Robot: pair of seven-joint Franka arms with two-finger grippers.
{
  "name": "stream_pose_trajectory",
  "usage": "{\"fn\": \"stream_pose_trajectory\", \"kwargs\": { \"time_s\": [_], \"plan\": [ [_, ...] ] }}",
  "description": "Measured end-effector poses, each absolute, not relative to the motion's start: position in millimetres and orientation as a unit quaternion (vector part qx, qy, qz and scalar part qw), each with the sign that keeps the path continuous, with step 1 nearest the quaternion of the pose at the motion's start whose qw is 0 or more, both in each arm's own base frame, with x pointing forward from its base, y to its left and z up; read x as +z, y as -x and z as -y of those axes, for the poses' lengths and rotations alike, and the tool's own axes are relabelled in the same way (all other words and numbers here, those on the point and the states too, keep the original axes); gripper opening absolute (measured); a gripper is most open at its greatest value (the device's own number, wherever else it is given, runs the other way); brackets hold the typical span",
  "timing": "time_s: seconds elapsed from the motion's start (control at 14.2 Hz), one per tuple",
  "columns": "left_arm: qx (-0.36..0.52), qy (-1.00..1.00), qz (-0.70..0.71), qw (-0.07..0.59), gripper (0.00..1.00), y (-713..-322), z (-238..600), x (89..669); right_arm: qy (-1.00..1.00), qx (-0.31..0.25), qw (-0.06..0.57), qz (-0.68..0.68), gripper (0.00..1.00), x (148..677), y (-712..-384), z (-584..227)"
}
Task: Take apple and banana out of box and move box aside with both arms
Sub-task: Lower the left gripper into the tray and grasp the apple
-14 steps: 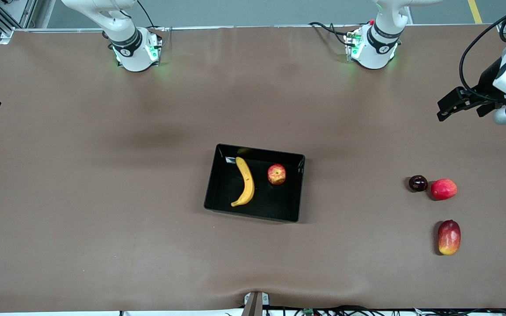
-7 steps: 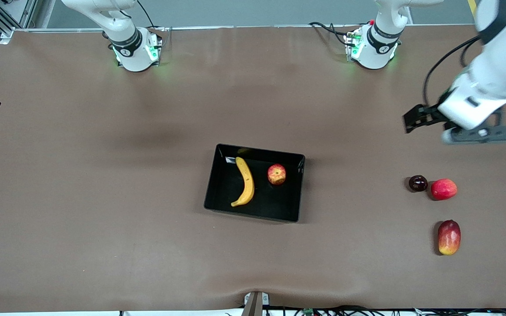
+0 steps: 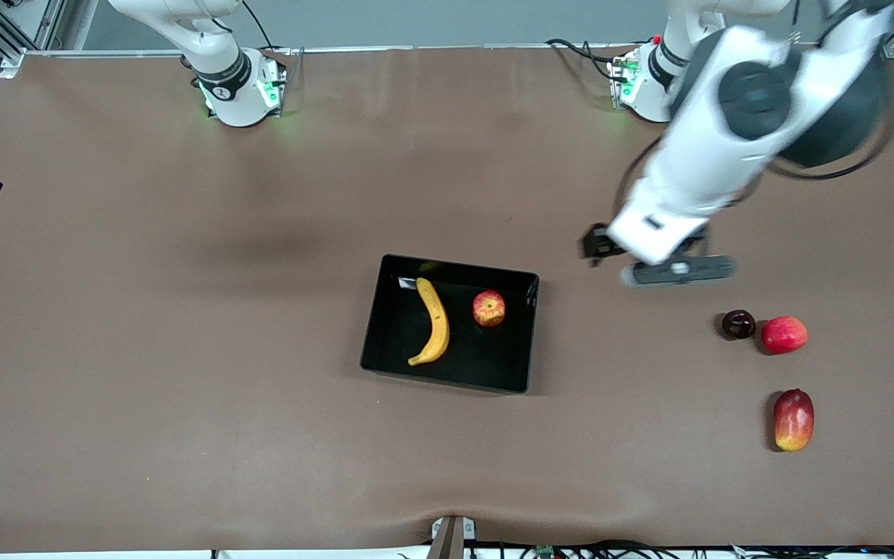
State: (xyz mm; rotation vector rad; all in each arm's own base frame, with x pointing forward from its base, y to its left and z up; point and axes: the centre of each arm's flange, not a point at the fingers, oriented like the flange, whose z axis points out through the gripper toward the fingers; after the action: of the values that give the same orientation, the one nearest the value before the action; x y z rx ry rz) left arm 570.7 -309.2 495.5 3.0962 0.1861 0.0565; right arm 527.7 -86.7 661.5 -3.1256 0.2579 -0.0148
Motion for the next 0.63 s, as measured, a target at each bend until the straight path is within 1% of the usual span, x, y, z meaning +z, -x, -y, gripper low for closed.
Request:
{"fn": "stream_pose_trajectory", "kwargs": {
  "time_s": [0.07,0.35,0.63],
  "plan": [
    [0.026,-0.997,-0.071,0.019,1.0,-566.6,336.8,477.6,0.997,-0.004,0.003,-0.083,1.0,660.9,-527.9,87.6],
    [0.047,-0.992,-0.112,-0.02,1.0,-543.2,418.9,390.7,0.996,0.004,0.002,-0.085,1.0,652.5,-532.8,89.5],
    [0.047,-0.991,-0.125,-0.002,1.0,-551.0,438.7,318.4,0.996,0.013,0.001,-0.085,1.0,640.1,-541.7,89.3]
  ]
}}
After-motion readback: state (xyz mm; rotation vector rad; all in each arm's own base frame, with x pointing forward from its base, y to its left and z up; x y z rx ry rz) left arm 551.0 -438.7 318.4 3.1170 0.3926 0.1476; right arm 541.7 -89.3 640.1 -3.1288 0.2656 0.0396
